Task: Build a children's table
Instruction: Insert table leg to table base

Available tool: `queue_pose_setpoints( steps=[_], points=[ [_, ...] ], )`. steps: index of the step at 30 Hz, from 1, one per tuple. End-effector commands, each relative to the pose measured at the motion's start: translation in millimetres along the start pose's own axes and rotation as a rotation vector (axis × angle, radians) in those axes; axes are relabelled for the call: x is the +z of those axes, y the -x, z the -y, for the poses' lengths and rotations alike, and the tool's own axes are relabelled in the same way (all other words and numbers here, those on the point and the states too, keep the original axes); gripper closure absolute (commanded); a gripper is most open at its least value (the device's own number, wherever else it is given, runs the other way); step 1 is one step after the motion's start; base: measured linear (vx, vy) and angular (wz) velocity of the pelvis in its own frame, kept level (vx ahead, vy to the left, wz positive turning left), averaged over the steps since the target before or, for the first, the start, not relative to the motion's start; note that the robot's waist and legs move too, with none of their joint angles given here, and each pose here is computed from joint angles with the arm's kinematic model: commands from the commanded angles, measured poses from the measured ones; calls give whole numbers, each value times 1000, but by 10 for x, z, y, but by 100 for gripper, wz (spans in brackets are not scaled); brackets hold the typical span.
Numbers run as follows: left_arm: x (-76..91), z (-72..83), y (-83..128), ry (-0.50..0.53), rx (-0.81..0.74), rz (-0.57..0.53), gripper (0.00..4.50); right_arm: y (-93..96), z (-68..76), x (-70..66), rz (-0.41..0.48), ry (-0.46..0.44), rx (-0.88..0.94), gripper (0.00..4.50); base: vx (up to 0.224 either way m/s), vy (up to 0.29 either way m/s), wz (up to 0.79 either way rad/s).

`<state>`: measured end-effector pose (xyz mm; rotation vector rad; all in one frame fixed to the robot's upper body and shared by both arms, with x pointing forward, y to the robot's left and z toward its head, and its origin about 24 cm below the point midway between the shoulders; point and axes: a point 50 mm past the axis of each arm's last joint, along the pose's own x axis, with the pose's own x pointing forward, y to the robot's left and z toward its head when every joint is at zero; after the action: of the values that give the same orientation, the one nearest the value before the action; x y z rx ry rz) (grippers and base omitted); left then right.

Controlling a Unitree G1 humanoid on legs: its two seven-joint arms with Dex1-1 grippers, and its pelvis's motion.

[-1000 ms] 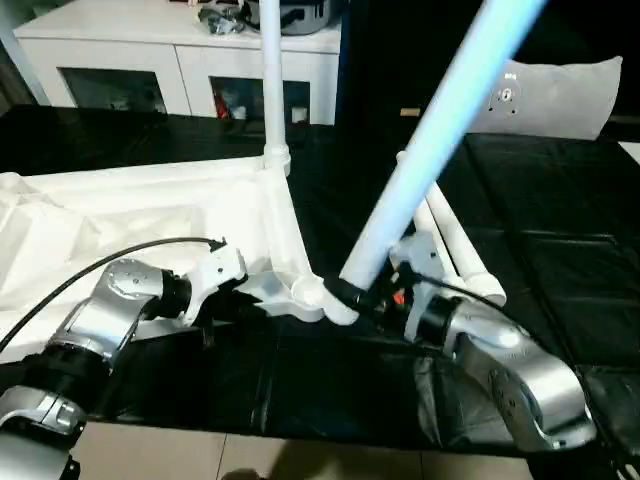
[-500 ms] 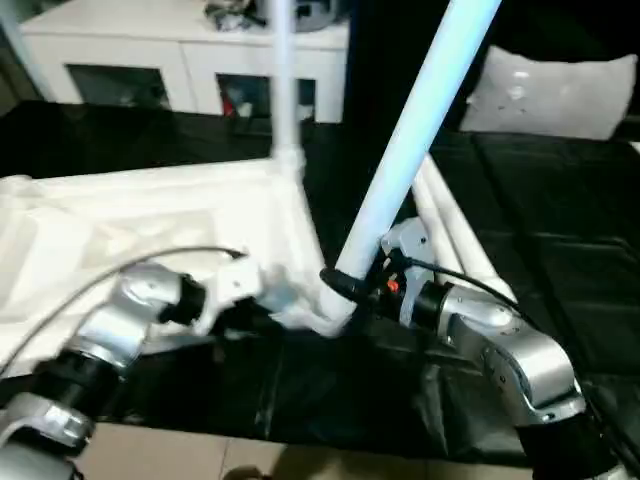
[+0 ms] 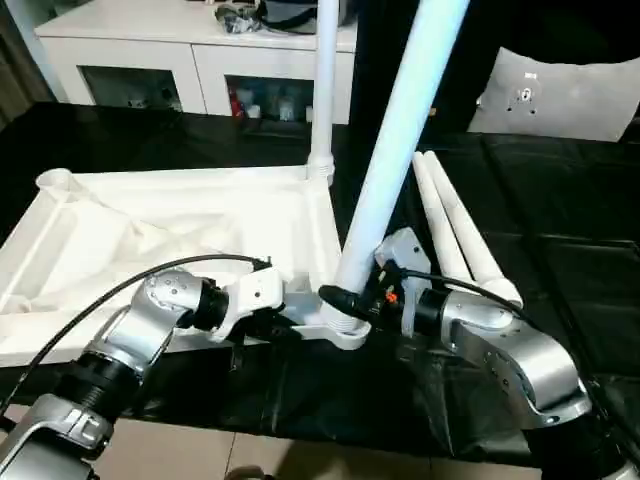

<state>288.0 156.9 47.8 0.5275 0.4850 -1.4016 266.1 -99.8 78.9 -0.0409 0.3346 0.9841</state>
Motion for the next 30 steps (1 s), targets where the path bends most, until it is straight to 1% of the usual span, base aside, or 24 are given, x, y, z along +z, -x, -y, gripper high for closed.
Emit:
queue_pose_setpoints(
  steps=[1, 5, 7, 11, 15, 16, 18, 19, 20, 22, 24, 25, 27, 30],
  points=[
    [26, -34, 68, 13, 62, 73, 450, 34, 41, -25, -28, -1, -29, 260, 0, 0, 0],
    [-6, -7, 92, 33, 65, 86, 450, 24, 32, -93, -62, -12, -19, 260, 0, 0, 0],
    [-15, 0, 96, 33, 62, 81, 450, 25, 29, -101, -70, -12, -13, 260, 0, 0, 0],
    [-6, 19, 93, 40, 54, 104, 450, 9, 47, -125, -82, -15, -13, 260, 0, 0, 0],
    [-1, 38, 90, 31, 41, 91, 450, -42, 67, -182, -100, -31, 2, 260, 0, 0, 0],
    [2, 36, 90, 29, 44, 89, 450, -62, 88, -210, -95, -56, 1, 260, 0, 0, 0],
    [2, 27, 88, 28, 54, 83, 450, -65, 105, -225, -83, -75, -2, 260, 0, 0, 0],
    [2, -10, 87, 30, 93, 81, 450, -56, 131, -267, -46, -130, -7, 260, 0, 0, 0],
    [3, -22, 87, 31, 105, 81, 450, -51, 138, -282, -34, -147, -9, 260, 0, 0, 0],
    [10, -61, 91, 37, 146, 95, 450, -11, 162, -375, 10, -211, -27, 260, 0, 0, 0],
    [12, -68, 96, 40, 152, 100, 450, 8, 156, -421, 24, -228, -30, 260, 0, 0, 0],
    [13, -73, 106, 42, 157, 103, 450, 25, 147, -468, 38, -243, -31, 260, 0, 0, 0],
    [11, -75, 110, 42, 158, 102, 450, 34, 130, -496, 32, -229, -29, 260, 0, 0, 0],
    [15, -82, 116, 30, 154, 92, 450, 66, 20, -552, 4, -144, -8, 260, 0, 0, 0]
  ],
)
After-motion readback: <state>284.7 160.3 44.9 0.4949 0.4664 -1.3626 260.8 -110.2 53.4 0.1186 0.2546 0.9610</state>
